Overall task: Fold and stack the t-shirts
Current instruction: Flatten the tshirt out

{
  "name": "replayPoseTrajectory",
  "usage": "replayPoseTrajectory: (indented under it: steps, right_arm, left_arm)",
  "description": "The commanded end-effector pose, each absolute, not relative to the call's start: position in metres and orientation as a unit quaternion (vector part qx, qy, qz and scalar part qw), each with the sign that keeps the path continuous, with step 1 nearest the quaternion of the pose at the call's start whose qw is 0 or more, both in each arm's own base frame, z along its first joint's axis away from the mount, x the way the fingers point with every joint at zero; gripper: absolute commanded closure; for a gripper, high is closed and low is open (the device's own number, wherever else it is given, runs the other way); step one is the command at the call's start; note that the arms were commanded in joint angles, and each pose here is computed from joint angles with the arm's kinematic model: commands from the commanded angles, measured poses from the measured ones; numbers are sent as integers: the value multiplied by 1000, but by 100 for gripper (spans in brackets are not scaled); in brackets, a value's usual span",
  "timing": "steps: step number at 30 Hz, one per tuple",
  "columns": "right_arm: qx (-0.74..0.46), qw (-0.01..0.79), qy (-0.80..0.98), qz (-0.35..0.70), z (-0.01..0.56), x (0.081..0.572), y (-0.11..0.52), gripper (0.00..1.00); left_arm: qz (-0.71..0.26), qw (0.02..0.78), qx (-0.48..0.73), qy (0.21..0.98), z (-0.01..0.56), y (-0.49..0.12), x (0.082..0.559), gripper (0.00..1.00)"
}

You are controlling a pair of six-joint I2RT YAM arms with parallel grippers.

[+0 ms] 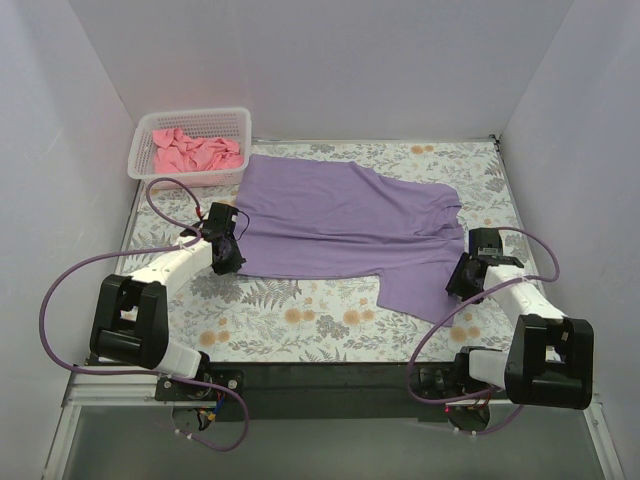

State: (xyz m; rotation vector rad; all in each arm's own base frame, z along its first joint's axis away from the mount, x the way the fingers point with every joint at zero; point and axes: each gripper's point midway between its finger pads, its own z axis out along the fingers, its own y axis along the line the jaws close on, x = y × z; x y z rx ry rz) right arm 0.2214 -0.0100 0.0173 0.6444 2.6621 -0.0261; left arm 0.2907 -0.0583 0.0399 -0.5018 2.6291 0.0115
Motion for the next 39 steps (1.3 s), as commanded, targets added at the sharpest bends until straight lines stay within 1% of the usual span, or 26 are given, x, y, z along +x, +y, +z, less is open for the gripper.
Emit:
replayPoseTrajectory:
  steps: [1,5,14,16,27,29,30,31,33,34,36,37,39]
  right_arm:
    - [241,161,957,-12,19,198,-8,54]
    - [241,142,960,8,14,191,1,55]
    - [245,127,961,16,0,187,6,57]
    - [243,118,963,13,-5,184,8,58]
    - [212,86,973,-23,-21,170,18,59]
    - [207,80,975,-23,-23,169,21,60]
    - [206,81,975,-19,-24,170,23,62]
    - [205,82,975,-16,-25,170,24,67]
    - [205,79,975,-9,-27,169,26,73]
    - [204,82,975,-10,-27,170,26,79]
    - [202,88,975,-17,-26,172,23,86]
    - [199,91,976,-20,-25,174,22,92]
    - [200,106,974,-30,-20,180,17,99]
  left_arm:
    - [-5,255,-182,950,53,-57,294,100]
    - [-8,259,-182,948,56,-57,295,100]
    - [-10,264,-184,947,59,-57,296,100]
    - [-10,264,-184,947,59,-57,296,100]
    - [-10,262,-184,947,58,-56,296,100]
    - [-10,261,-184,947,58,-56,295,100]
    - [-10,263,-184,947,58,-56,296,100]
    - [-10,262,-185,947,58,-56,296,100]
    - [-10,260,-184,948,56,-56,295,100]
    - [-10,260,-184,948,56,-57,295,100]
    - [-10,259,-184,948,56,-57,295,100]
    - [-11,259,-183,948,55,-57,295,100]
    - [-14,260,-185,948,56,-57,296,100]
